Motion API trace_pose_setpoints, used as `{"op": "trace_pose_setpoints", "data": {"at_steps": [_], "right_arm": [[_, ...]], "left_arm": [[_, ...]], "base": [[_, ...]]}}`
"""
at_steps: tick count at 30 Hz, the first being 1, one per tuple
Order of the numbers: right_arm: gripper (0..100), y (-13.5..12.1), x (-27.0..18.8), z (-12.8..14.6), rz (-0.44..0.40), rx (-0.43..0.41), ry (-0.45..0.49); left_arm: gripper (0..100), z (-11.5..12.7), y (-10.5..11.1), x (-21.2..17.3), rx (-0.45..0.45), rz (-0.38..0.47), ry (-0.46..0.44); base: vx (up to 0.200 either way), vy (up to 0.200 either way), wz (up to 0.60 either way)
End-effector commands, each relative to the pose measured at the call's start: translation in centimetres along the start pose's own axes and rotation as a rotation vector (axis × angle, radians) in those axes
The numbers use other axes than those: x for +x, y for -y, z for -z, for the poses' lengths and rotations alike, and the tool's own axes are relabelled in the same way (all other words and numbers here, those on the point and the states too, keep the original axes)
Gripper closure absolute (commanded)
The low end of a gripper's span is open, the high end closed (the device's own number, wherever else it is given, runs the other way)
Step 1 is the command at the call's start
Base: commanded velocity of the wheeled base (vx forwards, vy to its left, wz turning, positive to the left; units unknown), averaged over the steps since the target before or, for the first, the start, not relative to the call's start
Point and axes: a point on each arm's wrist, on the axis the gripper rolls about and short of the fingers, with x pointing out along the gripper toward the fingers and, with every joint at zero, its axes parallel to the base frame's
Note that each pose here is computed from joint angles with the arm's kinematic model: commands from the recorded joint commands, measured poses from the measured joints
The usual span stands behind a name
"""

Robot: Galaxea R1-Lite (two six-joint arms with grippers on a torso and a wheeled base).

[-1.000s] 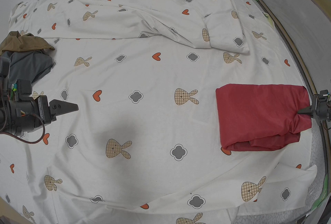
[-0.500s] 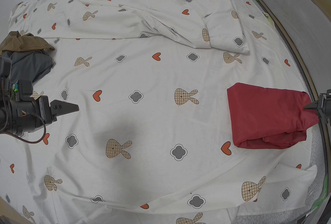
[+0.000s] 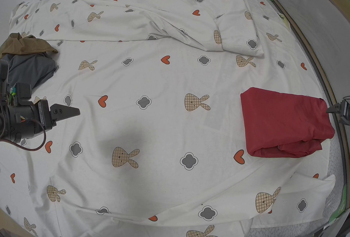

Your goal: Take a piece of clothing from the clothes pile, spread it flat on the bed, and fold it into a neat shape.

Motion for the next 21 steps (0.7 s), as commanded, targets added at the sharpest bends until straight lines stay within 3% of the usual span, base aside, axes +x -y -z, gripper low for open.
{"op": "trace_pose_setpoints", "data": {"at_steps": [1,4,7,10,11,12,13,15,18,19,21], "right_arm": [[0,-4.4,-10.7,1.9,-0.160,-0.136,0.271],[0,-6.2,-15.0,4.9,-0.282,-0.218,0.363],[0,-7.6,-18.2,8.7,-0.424,-0.297,0.394],[0,-8.2,-19.6,12.4,-0.539,-0.326,0.299],[0,-8.1,-20.0,14.6,-0.626,-0.349,0.201],[0,-8.1,-20.0,14.6,-0.626,-0.349,0.201],[0,-7.2,-20.1,17.6,-0.766,-0.408,0.052],[0,-6.1,-20.0,19.7,-0.880,-0.481,-0.018],[0,-4.6,-20.5,21.5,-0.942,-0.538,-0.004],[0,-3.4,-20.6,23.1,-0.925,-0.555,0.053],[0,-2.1,-20.0,25.1,-0.875,-0.552,0.108]], "left_arm": [[0,0.3,1.4,-4.7,0.062,-0.027,0.155],[0,1.3,1.9,-7.8,0.079,-0.106,0.234],[0,3.1,1.9,-10.3,0.129,-0.222,0.203],[0,5.1,1.2,-12.2,0.166,-0.280,0.144],[0,6.1,0.9,-13.2,0.167,-0.284,0.129],[0,6.1,0.9,-13.2,0.167,-0.284,0.129],[0,7.7,0.2,-14.1,0.158,-0.298,0.106],[0,9.3,-0.5,-14.6,0.143,-0.323,0.099],[0,10.9,-1.4,-14.6,0.125,-0.377,0.104],[0,12.5,-2.2,-14.5,0.111,-0.445,0.110],[0,14.2,-2.9,-14.8,0.110,-0.459,0.147]], "base": [[0.000,0.000,0.00],[0.000,0.000,0.00],[0.000,0.000,0.00],[0.000,0.000,0.00],[0.000,0.000,0.00],[0.000,0.000,0.00],[0.000,0.000,0.00],[0.000,0.000,0.00],[0.000,0.000,0.00],[0.000,0.000,0.00],[0.000,0.000,0.00]]}}
